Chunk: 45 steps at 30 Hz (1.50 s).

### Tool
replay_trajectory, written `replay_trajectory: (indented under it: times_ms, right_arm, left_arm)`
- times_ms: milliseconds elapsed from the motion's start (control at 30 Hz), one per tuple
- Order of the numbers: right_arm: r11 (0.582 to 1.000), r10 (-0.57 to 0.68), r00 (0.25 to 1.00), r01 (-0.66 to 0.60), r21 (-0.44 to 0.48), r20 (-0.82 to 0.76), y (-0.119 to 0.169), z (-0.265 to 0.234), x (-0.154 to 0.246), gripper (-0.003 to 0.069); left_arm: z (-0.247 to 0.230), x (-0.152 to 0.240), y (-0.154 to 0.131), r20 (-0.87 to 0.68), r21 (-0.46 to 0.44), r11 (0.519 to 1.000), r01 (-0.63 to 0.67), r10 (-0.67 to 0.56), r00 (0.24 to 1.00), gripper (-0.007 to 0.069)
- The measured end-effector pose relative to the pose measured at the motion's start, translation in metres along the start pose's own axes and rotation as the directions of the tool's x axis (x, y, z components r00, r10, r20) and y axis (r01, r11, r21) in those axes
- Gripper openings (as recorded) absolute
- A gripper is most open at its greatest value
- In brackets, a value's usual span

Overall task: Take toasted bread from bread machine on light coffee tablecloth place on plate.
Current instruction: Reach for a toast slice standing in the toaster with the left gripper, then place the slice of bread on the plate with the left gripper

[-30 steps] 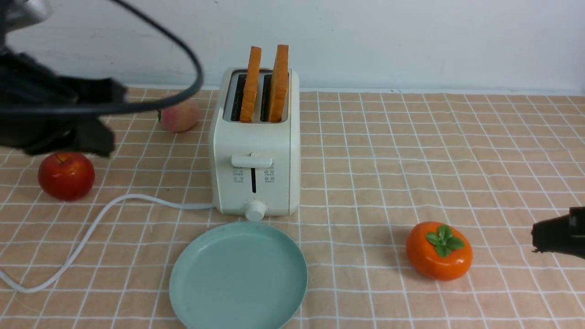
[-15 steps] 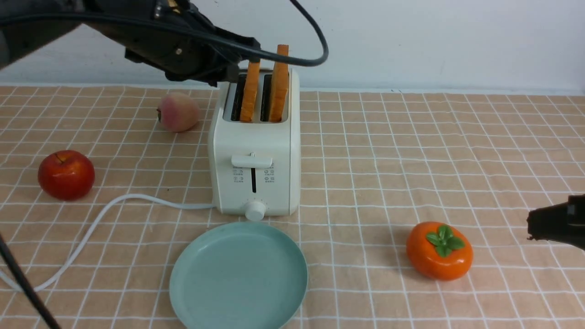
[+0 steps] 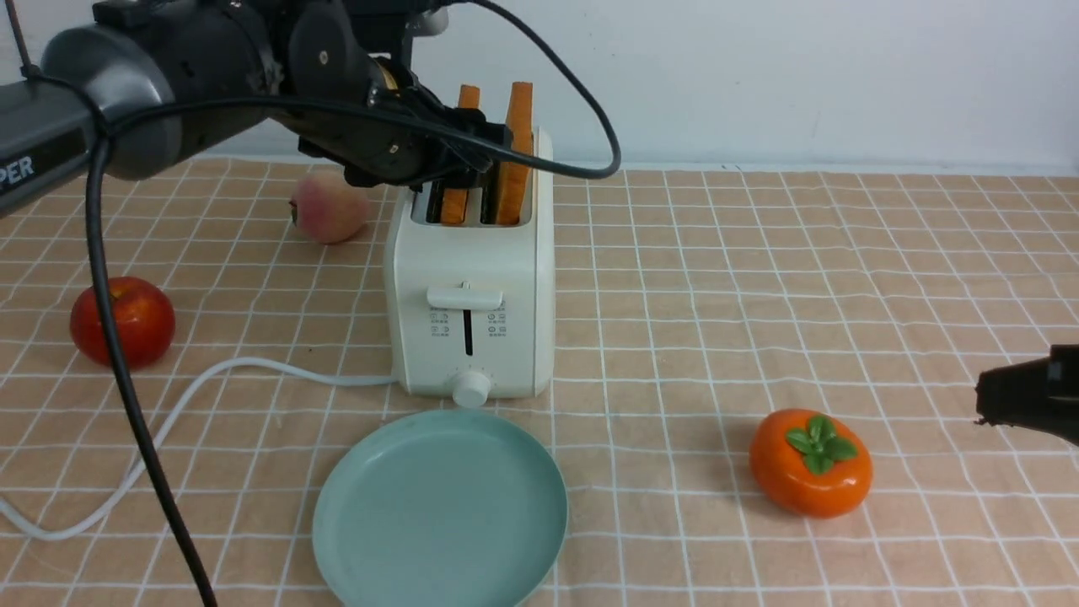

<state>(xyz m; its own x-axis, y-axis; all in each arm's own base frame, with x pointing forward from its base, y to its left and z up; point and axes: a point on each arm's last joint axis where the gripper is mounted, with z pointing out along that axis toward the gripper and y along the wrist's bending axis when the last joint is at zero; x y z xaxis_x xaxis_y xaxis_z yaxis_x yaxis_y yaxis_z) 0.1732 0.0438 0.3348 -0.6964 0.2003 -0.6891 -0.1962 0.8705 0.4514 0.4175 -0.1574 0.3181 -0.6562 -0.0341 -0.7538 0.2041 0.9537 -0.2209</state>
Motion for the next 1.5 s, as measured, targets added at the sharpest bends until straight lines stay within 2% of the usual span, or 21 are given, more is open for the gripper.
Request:
replay_trajectory:
  times_ms: [33,67,100,133,267,400,500,633,733,933,1100,1300,1500]
  right_arm:
    - [1.0,0.0,1.0,0.0,0.0,0.0,0.0,0.0,0.0,0.0014]
    - [1.0,0.0,1.0,0.0,0.0,0.0,0.0,0.0,0.0,0.0014]
    - [1.0,0.0,1.0,0.0,0.0,0.0,0.0,0.0,0.0,0.0015]
    - [1.0,0.0,1.0,0.0,0.0,0.0,0.0,0.0,0.0,0.0017]
    - [1.0,0.001,1.0,-0.001,-0.001,0.0,0.0,0.0,0.0,0.002]
    - [1.0,0.002,1.0,-0.002,-0.002,0.001,0.0,0.0,0.0,0.0024]
    - [1.0,0.005,1.0,-0.005,-0.004,0.001,0.0,0.0,0.0,0.0027]
    - [0.999,0.028,1.0,-0.027,-0.026,0.006,0.002,0.0,-0.001,0.0032]
    - [0.998,0.045,0.999,-0.045,-0.045,0.001,0.004,0.0,0.0,0.0034]
    - [0.997,0.046,0.998,-0.048,-0.061,-0.042,0.006,0.0,0.004,0.0039]
    - [0.997,0.038,0.998,-0.042,-0.065,-0.056,0.006,0.0,0.005,0.0044]
    - [0.996,0.038,0.998,-0.042,-0.078,-0.058,0.007,0.0,0.005,0.005]
    - [0.994,0.048,0.997,-0.052,-0.093,-0.055,0.009,0.0,0.005,0.0057]
  left_arm:
    - [-0.002,-0.003,-0.001,0.007,0.002,1.0,0.0,0.0,1.0,0.0238]
    - [-0.003,-0.003,-0.001,0.009,0.002,1.0,-0.001,0.001,1.0,0.0218]
    - [-0.009,-0.007,-0.002,0.015,0.003,1.0,-0.004,0.004,1.0,0.0099]
    - [-0.02,-0.014,-0.004,0.026,0.006,1.0,-0.006,0.006,1.0,0.0058]
    - [-0.064,-0.033,-0.011,0.066,0.018,1.0,-0.013,0.011,0.998,0.0078]
    - [-0.143,-0.044,-0.017,0.095,0.031,0.999,-0.02,0.017,0.995,0.0078]
    - [-0.183,-0.038,-0.019,0.062,0.051,0.999,-0.007,0.004,0.998,0.0078]
    - [-0.203,-0.02,-0.021,-0.003,0.104,0.994,0.034,-0.034,0.999,0.0078]
    - [-0.195,0.004,-0.02,-0.089,0.142,0.986,0.089,-0.077,0.993,0.0078]
    - [-0.136,0.087,-0.006,-0.277,0.16,0.957,0.244,-0.193,0.941,0.0078]
    - [-0.104,0.136,0.005,-0.312,0.158,0.93,0.332,-0.272,0.91,0.0078]
    - [-0.079,0.155,0.009,-0.332,0.148,0.892,0.426,-0.362,0.871,0.0078]
    - [-0.06,0.165,0.013,-0.367,0.123,0.91,0.396,-0.329,0.87,0.0081]
